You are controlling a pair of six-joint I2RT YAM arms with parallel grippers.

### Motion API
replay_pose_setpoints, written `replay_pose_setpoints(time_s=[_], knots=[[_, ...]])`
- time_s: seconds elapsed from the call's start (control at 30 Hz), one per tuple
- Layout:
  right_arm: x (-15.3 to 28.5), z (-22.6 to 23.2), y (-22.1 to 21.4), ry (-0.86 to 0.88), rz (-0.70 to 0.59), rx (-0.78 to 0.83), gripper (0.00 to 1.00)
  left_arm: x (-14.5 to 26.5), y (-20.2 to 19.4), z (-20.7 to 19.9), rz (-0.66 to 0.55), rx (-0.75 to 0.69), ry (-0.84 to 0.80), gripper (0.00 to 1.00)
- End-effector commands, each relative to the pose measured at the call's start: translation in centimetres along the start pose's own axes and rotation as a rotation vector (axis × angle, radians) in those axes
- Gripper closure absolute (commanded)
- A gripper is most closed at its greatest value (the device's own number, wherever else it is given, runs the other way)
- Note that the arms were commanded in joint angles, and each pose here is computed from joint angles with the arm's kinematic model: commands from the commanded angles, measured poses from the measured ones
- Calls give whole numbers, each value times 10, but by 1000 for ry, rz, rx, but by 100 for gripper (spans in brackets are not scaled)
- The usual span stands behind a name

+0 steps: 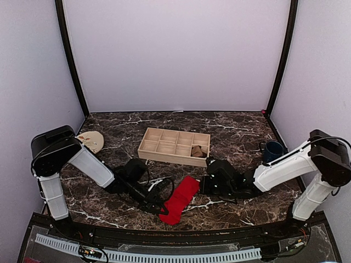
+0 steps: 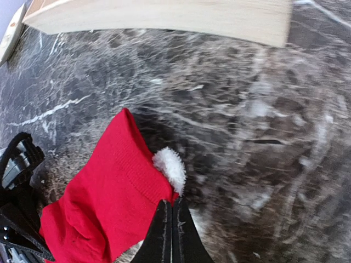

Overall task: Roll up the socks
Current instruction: Move the sock to the center of the board.

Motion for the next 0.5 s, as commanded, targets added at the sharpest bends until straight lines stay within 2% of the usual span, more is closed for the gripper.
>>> replay_pose_setpoints(time_s=[0.0, 0.47], knots=[[18, -11, 2, -79, -94, -42, 100, -4, 15, -8, 65, -42, -66, 93], [46, -18, 14, -145, -162, -18, 100, 8, 50, -9, 55, -57, -48, 79]])
Point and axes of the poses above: each gripper's point midway between its finger pads, its own x axis back along the fingers, its own z axis along the line the jaws close on, y = z × x, the point moved 10 cm from there along x, back along the fingers, and after that the axes turned 7 degrees about x, right-handed, at the moved point
